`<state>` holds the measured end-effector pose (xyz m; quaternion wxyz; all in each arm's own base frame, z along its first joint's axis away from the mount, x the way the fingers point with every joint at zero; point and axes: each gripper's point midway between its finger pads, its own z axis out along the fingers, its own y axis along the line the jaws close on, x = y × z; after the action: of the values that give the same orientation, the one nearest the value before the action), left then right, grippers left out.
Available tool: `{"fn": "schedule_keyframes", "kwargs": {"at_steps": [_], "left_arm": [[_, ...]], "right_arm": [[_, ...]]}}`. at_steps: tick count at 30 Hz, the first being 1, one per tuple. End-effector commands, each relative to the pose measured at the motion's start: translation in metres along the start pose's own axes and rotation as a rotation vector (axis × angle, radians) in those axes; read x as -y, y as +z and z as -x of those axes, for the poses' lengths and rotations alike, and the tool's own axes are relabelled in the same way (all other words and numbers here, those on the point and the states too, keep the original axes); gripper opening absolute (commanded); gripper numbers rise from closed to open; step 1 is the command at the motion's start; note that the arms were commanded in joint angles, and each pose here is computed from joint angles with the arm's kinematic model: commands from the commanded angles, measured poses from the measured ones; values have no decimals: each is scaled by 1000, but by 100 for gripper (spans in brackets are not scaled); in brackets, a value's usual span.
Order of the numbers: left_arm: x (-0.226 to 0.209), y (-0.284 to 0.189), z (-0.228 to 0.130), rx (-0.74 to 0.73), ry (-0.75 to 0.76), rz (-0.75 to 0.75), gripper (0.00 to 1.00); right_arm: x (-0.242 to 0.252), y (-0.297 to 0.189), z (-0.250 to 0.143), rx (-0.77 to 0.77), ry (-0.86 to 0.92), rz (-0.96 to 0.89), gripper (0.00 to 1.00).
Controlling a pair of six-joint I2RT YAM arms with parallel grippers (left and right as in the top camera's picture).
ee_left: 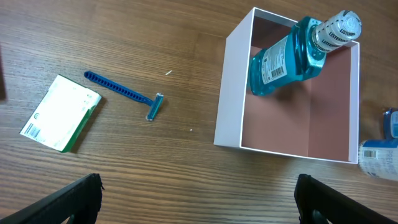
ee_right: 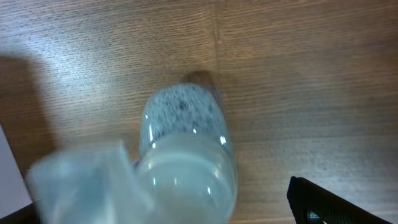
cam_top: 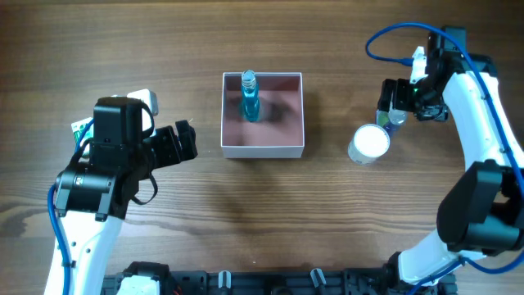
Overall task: Pack container
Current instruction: 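Move the right gripper back and grasp the clear soap pump bottle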
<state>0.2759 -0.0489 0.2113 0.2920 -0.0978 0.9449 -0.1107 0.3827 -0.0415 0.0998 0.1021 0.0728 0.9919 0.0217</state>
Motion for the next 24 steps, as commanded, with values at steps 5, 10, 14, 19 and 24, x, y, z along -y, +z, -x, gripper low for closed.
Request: {"fn": "schedule_keyframes", "kwargs": {"at_steps": [5, 10, 14, 19, 24], "left_arm": [[6, -4, 6, 14, -7, -25, 100], [6, -4, 6, 14, -7, -25, 100], [6, -4, 6, 14, -7, -25, 100], [6, -4, 6, 14, -7, -25, 100], [6, -4, 6, 14, -7, -25, 100]], "right_arm": [[-6, 4, 7, 22, -31, 30, 77], [-6, 4, 7, 23, -31, 30, 68], [-6, 4, 7, 23, -31, 30, 60], [-6, 4, 8, 24, -31, 30, 54], [-6, 4, 8, 24, -22, 30, 53]]}}
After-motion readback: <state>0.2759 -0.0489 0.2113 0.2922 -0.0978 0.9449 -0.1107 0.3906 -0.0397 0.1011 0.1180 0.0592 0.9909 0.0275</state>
